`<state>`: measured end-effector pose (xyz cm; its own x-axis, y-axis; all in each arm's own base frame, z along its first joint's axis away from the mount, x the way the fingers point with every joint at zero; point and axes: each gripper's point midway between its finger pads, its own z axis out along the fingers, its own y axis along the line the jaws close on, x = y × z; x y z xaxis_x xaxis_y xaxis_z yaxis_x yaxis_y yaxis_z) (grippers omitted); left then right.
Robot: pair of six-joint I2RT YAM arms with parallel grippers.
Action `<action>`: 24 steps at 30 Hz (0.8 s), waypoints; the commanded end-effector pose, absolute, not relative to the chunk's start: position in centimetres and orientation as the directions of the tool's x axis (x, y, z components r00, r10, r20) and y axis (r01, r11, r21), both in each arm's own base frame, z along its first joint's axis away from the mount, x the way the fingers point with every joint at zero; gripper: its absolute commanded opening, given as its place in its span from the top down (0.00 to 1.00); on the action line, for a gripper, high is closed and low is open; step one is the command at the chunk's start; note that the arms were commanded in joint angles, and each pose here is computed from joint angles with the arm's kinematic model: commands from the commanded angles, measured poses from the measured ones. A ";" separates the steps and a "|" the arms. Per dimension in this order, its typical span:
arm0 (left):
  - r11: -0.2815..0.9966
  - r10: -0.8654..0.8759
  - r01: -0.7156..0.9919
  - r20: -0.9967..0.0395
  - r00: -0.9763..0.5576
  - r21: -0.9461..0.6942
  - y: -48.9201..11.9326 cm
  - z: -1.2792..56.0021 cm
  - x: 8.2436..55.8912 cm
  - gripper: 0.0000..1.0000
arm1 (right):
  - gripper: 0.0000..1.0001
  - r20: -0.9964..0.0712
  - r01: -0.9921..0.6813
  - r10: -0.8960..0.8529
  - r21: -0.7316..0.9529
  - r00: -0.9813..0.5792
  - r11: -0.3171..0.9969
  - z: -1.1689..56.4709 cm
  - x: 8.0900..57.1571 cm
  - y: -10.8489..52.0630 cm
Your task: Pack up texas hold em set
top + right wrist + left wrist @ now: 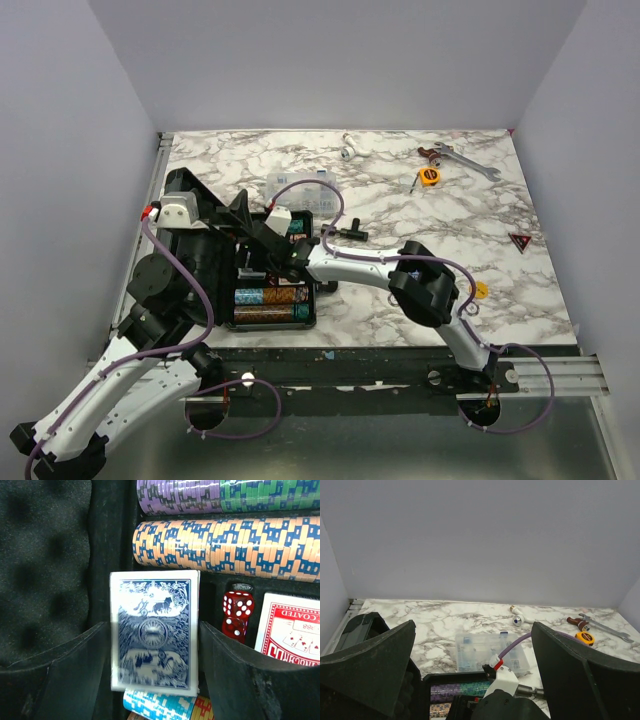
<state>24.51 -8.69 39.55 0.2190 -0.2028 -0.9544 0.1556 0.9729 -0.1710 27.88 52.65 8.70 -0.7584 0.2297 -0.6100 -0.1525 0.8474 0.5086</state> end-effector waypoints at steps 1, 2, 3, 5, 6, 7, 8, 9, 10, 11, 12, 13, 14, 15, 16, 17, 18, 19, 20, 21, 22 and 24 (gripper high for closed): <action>0.973 -0.202 0.153 -0.955 0.218 -0.170 -8.9 39.3 24.7 0.02 | 0.23 -0.609 -0.165 0.203 0.493 -0.767 0.854 8.0 27.6 53.5; 0.973 -0.203 0.154 -0.954 0.218 -0.172 -8.9 39.3 24.7 0.02 | 0.19 -0.609 -0.169 0.195 0.488 -0.769 0.857 7.8 27.6 53.6; 0.973 -0.202 0.153 -0.955 0.218 -0.171 -8.8 39.3 24.7 0.01 | 0.17 -0.607 -0.176 0.187 0.487 -0.772 0.855 7.7 27.5 53.7; 0.974 -0.200 0.154 -0.956 0.215 -0.169 -8.9 39.2 24.7 0.02 | 0.11 -0.605 -0.187 0.177 0.489 -0.776 0.852 7.8 27.4 53.9; 0.974 -0.200 0.153 -0.956 0.217 -0.169 -8.9 39.2 24.7 0.02 | 0.10 -0.605 -0.192 0.175 0.492 -0.777 0.849 8.0 27.4 53.9; 0.974 -0.198 0.153 -0.956 0.216 -0.167 -8.9 39.2 24.7 0.01 | 0.10 -0.608 -0.202 0.170 0.493 -0.776 0.846 8.2 27.3 54.0; 0.974 -0.198 0.152 -0.956 0.216 -0.167 -8.9 39.2 24.7 0.02 | 0.10 -0.613 -0.207 0.167 0.492 -0.772 0.845 8.4 27.3 54.0; 0.974 -0.197 0.152 -0.956 0.216 -0.167 -8.9 39.1 24.8 0.02 | 0.11 -0.619 -0.212 0.166 0.490 -0.768 0.845 8.5 27.4 53.9; 0.974 -0.198 0.152 -0.956 0.215 -0.168 -8.9 39.1 24.8 0.02 | 0.12 -0.633 -0.222 0.164 0.484 -0.757 0.846 8.6 27.6 53.7; 0.974 -0.197 0.152 -0.957 0.215 -0.166 -8.9 39.2 24.8 0.02 | 0.12 -0.648 -0.236 0.156 0.475 -0.746 0.848 8.7 27.7 53.7; 0.974 -0.197 0.152 -0.957 0.214 -0.166 -8.9 39.1 24.8 0.02 | 0.13 -0.672 -0.276 0.131 0.462 -0.729 0.843 8.9 28.0 53.8; 0.974 -0.198 0.153 -0.956 0.216 -0.167 -8.9 39.2 24.7 0.02 | 0.14 -0.701 -0.324 0.093 0.438 -0.707 0.839 9.0 28.2 54.1; 0.974 -0.198 0.156 -0.956 0.215 -0.167 -9.0 39.2 24.7 0.02 | 0.16 -0.723 -0.351 0.071 0.416 -0.687 0.839 9.1 28.6 54.3; 0.973 -0.199 0.157 -0.956 0.215 -0.167 -9.0 39.2 24.7 0.02 | 0.17 -0.743 -0.384 0.039 0.388 -0.668 0.838 9.1 28.8 54.4; 0.973 -0.198 0.158 -0.956 0.214 -0.167 -9.0 39.2 24.7 0.02 | 0.19 -0.759 -0.419 0.014 0.375 -0.651 0.827 9.4 29.0 54.8; 0.973 -0.198 0.158 -0.957 0.213 -0.166 -9.0 39.1 24.8 0.02 | 0.21 -0.772 -0.430 0.004 0.358 -0.635 0.829 9.5 29.3 54.8; 0.973 -0.198 0.160 -0.957 0.211 -0.166 -9.1 39.1 24.8 0.02 | 0.24 -0.783 -0.438 0.003 0.350 -0.621 0.828 9.7 29.4 54.8; 0.973 -0.200 0.160 -0.957 0.213 -0.167 -9.1 39.2 24.8 0.02 | 0.26 -0.796 -0.455 0.002 0.349 -0.606 0.819 10.0 29.6 55.0; 0.973 -0.199 0.160 -0.957 0.210 -0.167 -9.1 39.1 24.8 0.02 | 0.28 -0.802 -0.464 0.000 0.346 -0.597 0.816 10.0 29.8 55.1; 0.973 -0.198 0.161 -0.958 0.209 -0.166 -9.2 39.1 24.8 0.01 | 0.30 -0.805 -0.466 -0.001 0.342 -0.593 0.816 9.9 30.0 55.3; 0.973 -0.197 0.160 -0.958 0.209 -0.166 -9.2 39.0 24.8 0.02 | 0.33 -0.806 -0.472 0.000 0.347 -0.592 0.810 10.0 30.3 55.5; 0.973 -0.198 0.160 -0.958 0.210 -0.166 -9.1 39.1 24.8 0.02 | 0.38 -0.801 -0.475 0.004 0.359 -0.599 0.803 9.7 30.8 55.8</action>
